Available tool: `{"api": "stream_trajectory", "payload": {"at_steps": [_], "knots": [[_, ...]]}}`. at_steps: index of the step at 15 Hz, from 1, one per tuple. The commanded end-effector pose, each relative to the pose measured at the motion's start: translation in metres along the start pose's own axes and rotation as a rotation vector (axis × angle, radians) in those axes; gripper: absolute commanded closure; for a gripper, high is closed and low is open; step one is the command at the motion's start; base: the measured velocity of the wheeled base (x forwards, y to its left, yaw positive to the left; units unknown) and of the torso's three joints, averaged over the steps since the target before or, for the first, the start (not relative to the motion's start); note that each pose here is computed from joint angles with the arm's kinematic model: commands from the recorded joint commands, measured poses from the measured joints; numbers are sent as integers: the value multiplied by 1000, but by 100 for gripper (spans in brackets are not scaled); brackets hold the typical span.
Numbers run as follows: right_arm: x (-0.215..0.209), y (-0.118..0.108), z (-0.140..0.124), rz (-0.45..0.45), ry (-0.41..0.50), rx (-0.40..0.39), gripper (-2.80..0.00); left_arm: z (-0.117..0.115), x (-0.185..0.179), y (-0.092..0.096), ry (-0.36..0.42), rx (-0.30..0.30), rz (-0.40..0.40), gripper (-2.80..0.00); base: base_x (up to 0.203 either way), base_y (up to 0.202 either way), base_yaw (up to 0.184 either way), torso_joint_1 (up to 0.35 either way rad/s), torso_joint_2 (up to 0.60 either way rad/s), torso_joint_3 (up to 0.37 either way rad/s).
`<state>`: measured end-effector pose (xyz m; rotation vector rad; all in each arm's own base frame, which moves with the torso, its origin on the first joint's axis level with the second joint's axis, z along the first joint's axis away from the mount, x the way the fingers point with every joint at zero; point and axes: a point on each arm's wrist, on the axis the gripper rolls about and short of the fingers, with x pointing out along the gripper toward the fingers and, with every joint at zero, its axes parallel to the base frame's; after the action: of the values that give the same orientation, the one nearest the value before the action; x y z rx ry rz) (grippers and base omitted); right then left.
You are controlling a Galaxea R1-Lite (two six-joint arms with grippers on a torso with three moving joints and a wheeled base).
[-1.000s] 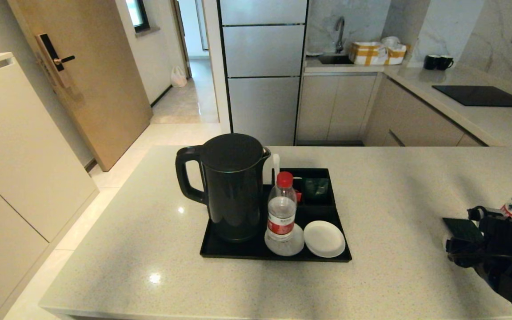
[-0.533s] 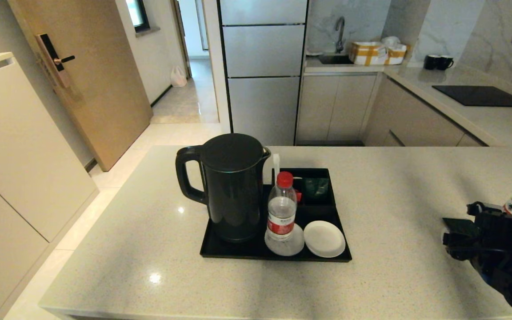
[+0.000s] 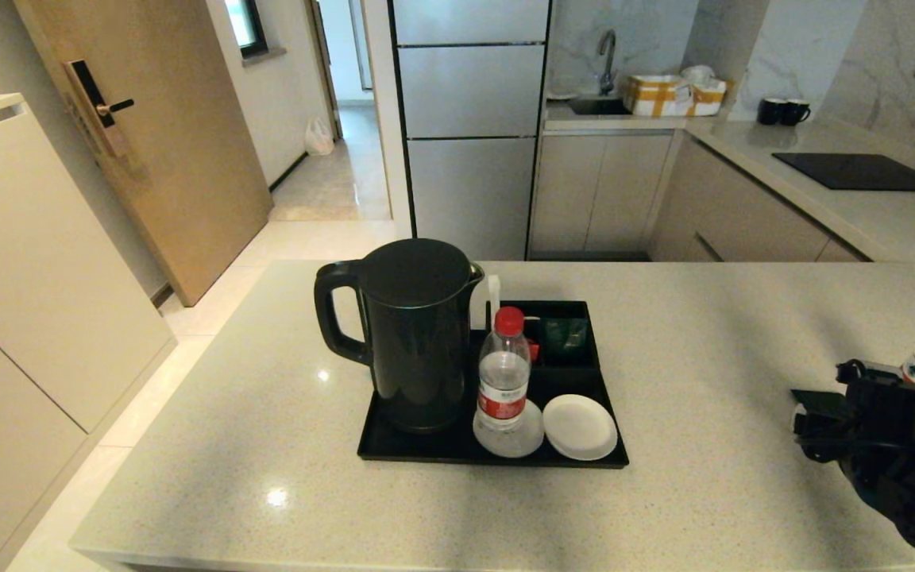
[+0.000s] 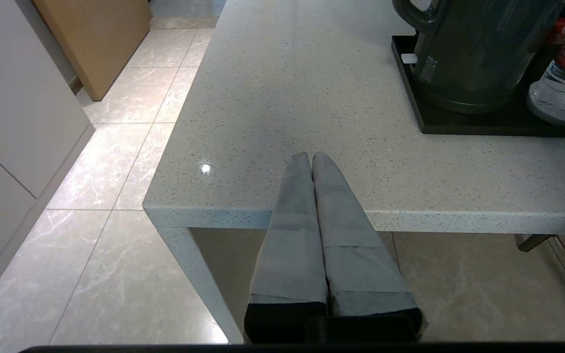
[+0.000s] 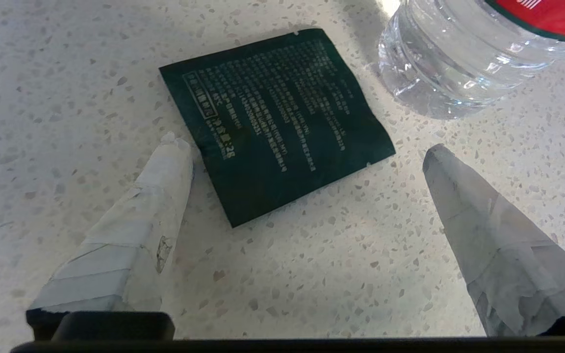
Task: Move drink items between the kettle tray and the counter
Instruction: Return the tea bag to its original position
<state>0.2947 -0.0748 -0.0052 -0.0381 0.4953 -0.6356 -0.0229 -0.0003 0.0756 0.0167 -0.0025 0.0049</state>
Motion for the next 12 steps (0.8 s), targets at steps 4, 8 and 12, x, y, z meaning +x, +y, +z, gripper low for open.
{"api": "stream_trajectory", "payload": {"at_steps": [4,8,12], "knots": [[3,-5,2,-20,-9,4,-280,0,0,0,3,0,0,0,0,0,0,0,0,0],[4,-5,1,-20,-5,2,-280,0,0,0,3,2,1,0,0,0,0,0,0,0],[5,-4,-1,-20,1,1,-280,0,0,0,3,0,0,0,0,0,0,0,0,0]]}}
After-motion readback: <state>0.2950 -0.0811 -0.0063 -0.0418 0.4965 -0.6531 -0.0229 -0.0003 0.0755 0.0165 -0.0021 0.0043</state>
